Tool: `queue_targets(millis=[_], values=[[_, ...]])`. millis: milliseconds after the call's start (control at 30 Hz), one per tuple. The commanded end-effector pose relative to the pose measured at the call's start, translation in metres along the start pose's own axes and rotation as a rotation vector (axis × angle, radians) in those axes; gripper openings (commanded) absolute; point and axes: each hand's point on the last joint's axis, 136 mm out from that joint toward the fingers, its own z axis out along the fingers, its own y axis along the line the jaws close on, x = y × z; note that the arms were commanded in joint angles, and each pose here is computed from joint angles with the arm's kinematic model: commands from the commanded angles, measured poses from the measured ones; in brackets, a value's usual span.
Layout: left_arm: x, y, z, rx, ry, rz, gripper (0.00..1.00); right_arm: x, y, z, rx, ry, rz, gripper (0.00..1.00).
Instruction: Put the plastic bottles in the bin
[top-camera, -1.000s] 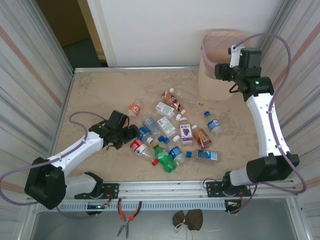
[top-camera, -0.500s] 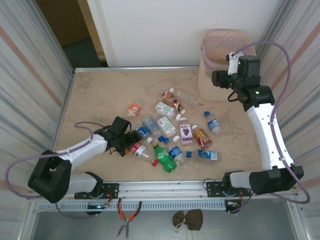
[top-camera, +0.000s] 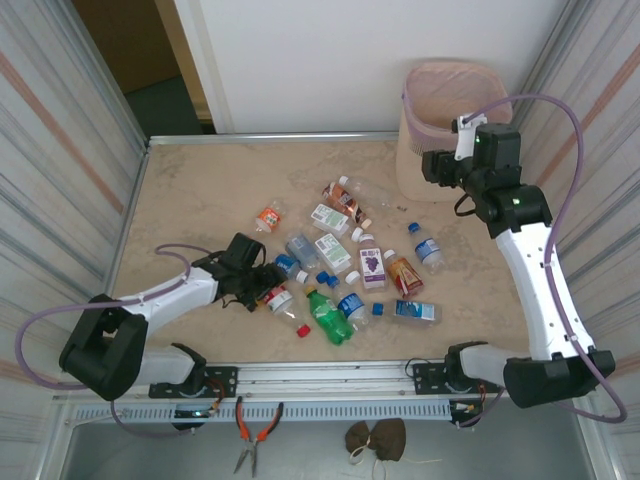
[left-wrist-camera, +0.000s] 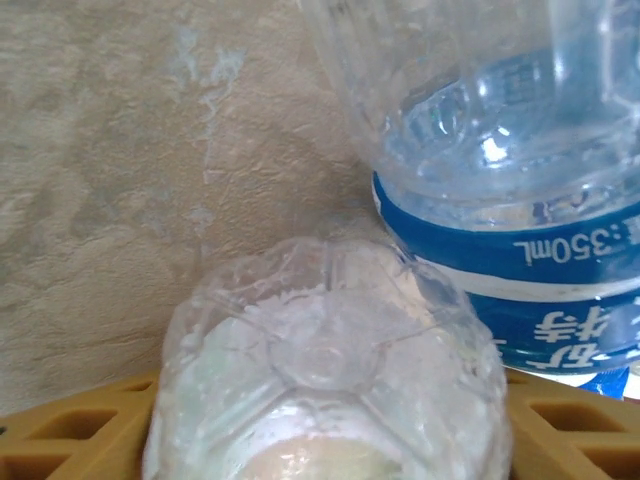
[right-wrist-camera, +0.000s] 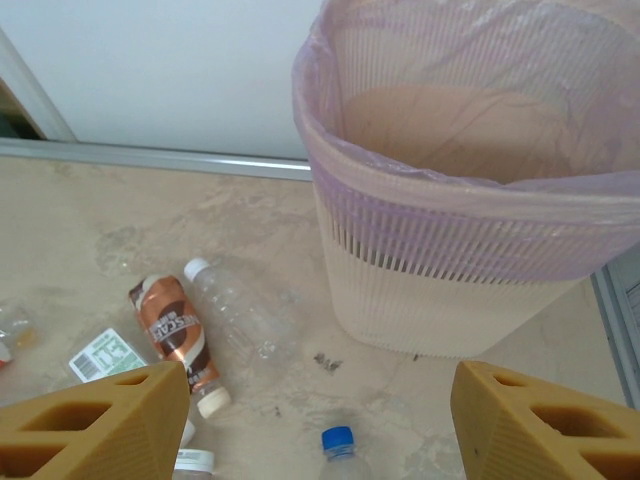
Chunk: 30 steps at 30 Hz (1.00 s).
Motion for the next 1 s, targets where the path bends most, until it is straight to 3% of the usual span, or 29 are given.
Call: queue_targets(millis=[0, 333, 633, 833, 967], values=[[0.005, 0.005, -0.002, 0.001, 0.003, 0.0, 0.65, -0.001, 0.0, -0.012, 0.016, -0.022, 0.02, 0.69], [-0.003, -0.013, -0.031, 0.043, -0.066, 0.127, 0.62, 0.003, 0.022, -0.029, -0.052, -0.04, 0.012, 0.7], [-0.018, -0.071, -0.093, 0.341, -0.237, 0.36, 0.6, 0.012, 0.078, -0.044, -0.359, -0.07, 0.083, 0.71], [-0.014, -0.131, -0.149, 0.646, -0.364, 0.618, 0.6, 0.021, 0.127, -0.055, -0.611, -0.083, 0.119, 0.72], [-0.007, -0.164, -0.185, 0.773, -0.424, 0.776, 0.61, 0.029, 0.157, -0.062, -0.734, -0.067, 0.106, 0.73]])
